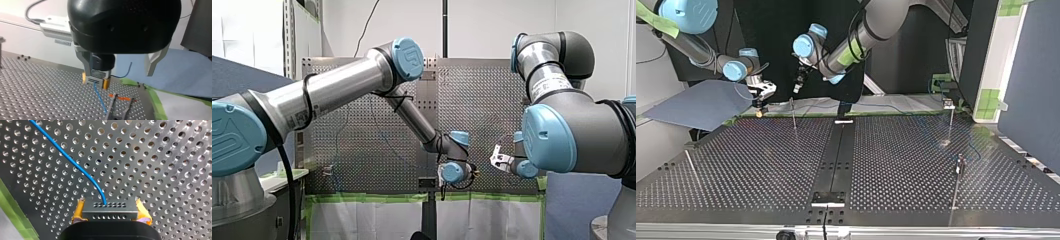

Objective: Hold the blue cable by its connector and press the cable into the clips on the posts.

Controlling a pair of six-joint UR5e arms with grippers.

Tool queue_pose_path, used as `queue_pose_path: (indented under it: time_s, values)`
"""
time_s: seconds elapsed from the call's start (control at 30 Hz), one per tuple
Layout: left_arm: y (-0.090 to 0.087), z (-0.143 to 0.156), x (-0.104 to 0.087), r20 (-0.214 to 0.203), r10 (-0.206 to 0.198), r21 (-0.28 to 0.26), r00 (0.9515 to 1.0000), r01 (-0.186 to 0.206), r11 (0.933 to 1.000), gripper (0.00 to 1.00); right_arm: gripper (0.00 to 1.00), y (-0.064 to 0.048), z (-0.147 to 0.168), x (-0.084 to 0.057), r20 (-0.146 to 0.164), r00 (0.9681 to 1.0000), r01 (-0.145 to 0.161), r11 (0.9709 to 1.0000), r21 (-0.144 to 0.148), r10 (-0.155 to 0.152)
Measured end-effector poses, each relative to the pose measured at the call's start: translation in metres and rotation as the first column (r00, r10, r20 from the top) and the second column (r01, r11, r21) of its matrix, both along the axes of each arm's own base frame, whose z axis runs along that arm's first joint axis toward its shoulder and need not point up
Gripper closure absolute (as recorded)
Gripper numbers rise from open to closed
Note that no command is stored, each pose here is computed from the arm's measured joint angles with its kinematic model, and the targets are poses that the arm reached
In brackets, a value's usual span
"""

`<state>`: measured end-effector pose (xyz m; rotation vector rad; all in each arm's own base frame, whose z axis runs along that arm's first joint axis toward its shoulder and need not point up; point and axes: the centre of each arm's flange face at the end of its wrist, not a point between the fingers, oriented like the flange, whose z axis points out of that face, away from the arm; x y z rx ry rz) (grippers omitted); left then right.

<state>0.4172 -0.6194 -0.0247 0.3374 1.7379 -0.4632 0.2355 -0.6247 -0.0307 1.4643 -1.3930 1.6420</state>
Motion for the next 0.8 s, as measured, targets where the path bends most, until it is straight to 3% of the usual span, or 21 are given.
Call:
queue_pose_path:
  time_s: [0.3, 0.8]
  values:
    - [-0.006, -0.027, 0.011, -0.025, -0.003, -0.004, 0.9997, 0.003, 1.0000, 0.00, 1.00, 0.001, 0.000, 0.002, 0.003, 1.0000, -0.005, 1.0000, 0.002, 0.005]
    - [-0.011, -0.024, 0.013, -0.031, 0.016, 0.011, 0.9994, -0.016, 0.9998, 0.00, 1.00, 0.001, -0.001, 0.003, 0.005, 1.0000, -0.008, 1.0000, 0.001, 0.008]
